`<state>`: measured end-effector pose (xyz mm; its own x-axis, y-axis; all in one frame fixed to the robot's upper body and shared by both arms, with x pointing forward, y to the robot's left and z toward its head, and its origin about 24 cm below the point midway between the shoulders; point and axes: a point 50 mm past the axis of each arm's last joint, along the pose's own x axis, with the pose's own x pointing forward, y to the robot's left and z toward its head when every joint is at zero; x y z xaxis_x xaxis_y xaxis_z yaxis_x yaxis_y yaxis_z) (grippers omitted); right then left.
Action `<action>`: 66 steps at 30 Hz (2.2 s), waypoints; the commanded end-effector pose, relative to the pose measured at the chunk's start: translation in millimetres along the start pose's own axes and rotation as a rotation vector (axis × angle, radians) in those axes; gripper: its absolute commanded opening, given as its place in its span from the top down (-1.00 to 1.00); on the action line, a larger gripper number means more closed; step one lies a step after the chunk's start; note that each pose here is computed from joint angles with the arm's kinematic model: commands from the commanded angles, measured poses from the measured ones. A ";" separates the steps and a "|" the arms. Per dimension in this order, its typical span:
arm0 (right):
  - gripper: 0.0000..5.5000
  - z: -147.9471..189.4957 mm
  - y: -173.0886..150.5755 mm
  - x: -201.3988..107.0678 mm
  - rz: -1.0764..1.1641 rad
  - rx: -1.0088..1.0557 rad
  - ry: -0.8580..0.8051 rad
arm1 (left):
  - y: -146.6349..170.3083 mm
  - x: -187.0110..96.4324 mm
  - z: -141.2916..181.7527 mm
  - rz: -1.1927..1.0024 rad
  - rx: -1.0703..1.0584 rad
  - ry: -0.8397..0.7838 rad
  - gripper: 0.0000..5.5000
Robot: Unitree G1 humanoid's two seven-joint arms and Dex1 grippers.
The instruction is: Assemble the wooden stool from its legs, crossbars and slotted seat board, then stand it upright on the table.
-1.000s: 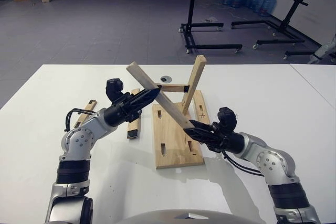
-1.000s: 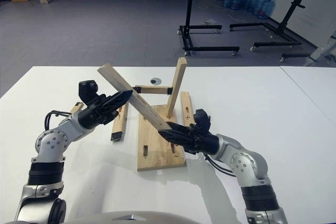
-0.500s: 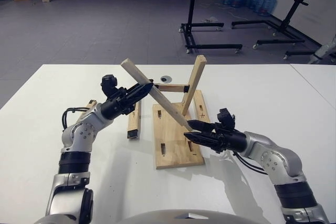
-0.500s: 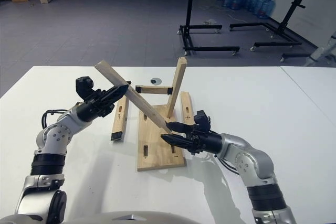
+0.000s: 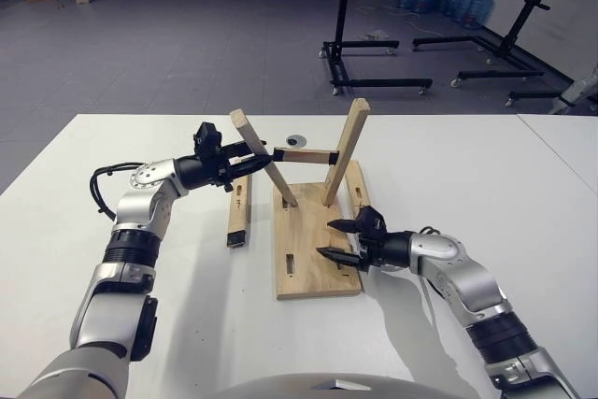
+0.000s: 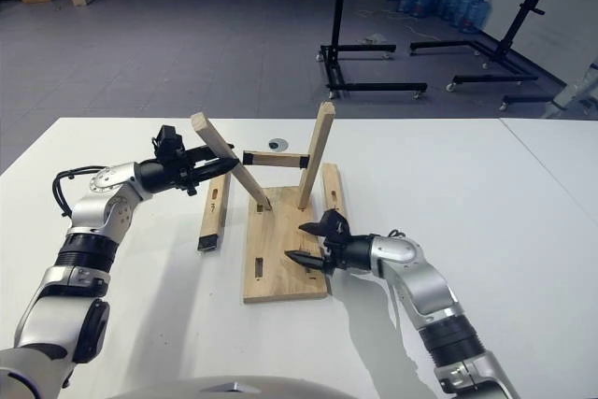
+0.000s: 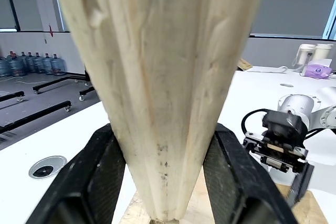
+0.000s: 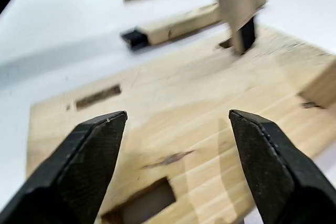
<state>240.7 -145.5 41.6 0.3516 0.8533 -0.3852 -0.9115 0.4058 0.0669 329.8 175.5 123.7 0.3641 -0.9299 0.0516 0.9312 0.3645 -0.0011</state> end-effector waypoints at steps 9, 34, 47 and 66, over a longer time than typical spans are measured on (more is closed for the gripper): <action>-0.30 -32.0 -4.6 -13.6 0.079 -0.113 0.292 | 10.6 -20.6 21.8 -0.069 -0.027 0.089 0.27; -0.30 -27.3 5.7 -15.9 0.203 -0.130 0.319 | 24.7 2.1 16.1 -0.191 0.009 0.298 0.27; -0.30 -26.4 7.4 -12.2 0.216 -0.126 0.315 | 26.8 11.9 9.4 -0.236 -0.021 0.367 0.27; -0.30 -27.2 12.9 -5.0 0.281 -0.113 0.331 | 25.5 28.7 -25.7 -0.147 -0.125 0.496 0.27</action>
<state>240.2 -149.0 49.3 0.0985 0.8277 -0.5524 -0.9931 0.1172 -0.0015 374.3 164.6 149.4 0.1695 -0.9432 -0.2857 0.9793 0.1937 -0.0586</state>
